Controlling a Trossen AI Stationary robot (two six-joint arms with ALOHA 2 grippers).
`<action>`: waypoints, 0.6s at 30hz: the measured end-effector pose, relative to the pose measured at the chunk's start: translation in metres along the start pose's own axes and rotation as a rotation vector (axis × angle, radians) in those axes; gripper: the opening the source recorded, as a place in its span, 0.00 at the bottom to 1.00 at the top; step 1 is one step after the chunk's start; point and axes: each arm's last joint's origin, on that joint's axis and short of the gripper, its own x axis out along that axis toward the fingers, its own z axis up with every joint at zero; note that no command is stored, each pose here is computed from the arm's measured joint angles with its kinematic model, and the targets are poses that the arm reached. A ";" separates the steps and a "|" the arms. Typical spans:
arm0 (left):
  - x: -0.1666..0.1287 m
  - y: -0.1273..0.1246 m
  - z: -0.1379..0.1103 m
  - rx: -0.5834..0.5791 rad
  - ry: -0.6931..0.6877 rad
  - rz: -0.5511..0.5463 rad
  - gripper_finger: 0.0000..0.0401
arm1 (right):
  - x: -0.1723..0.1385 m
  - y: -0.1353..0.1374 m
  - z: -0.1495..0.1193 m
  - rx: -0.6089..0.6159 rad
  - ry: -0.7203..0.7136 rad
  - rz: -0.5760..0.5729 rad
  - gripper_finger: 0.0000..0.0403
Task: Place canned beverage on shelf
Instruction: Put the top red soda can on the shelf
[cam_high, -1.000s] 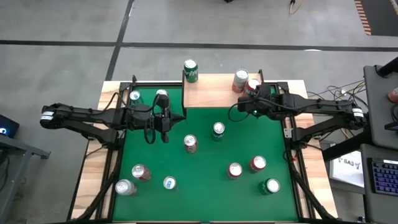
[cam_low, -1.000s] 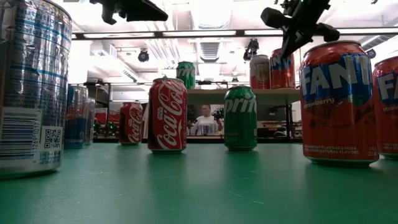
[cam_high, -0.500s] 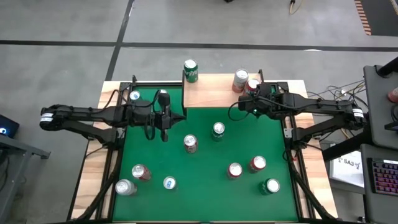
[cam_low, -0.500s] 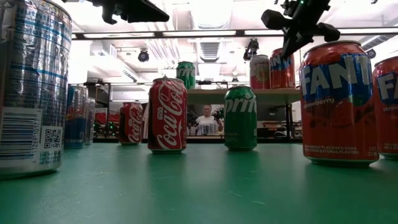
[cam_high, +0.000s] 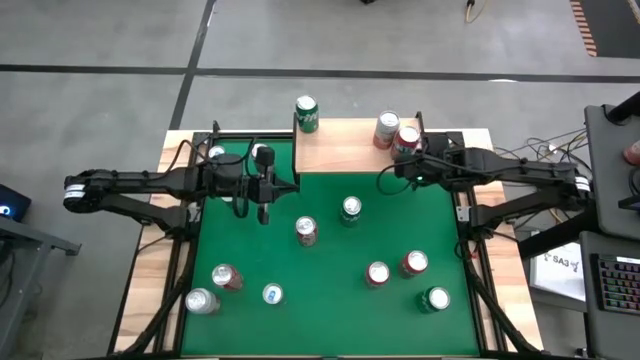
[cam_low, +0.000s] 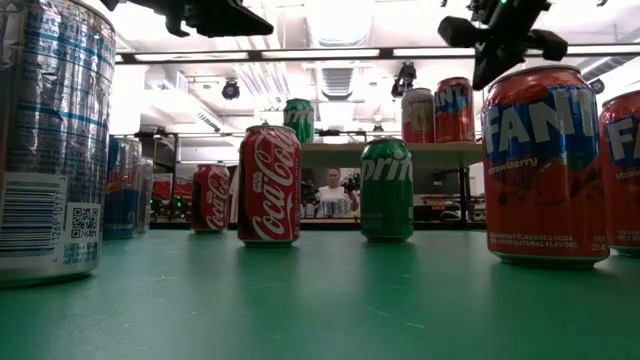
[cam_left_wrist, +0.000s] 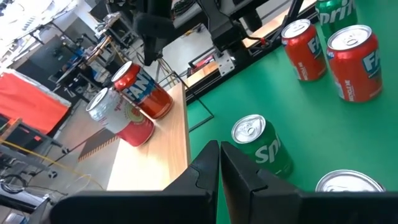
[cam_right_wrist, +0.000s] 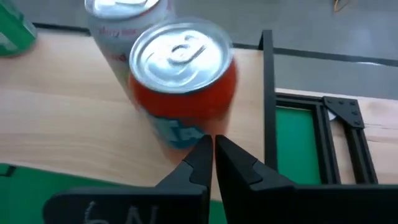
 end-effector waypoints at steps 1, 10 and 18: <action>0.000 0.000 0.000 0.000 -0.001 0.000 0.00 | -0.003 -0.003 0.002 0.018 0.006 0.019 0.03; 0.000 0.002 0.000 -0.002 -0.004 0.009 0.00 | -0.014 0.004 0.008 0.032 -0.046 0.164 0.03; 0.000 0.002 0.000 -0.002 -0.003 0.009 0.00 | -0.004 0.019 0.005 -0.009 -0.052 0.152 0.03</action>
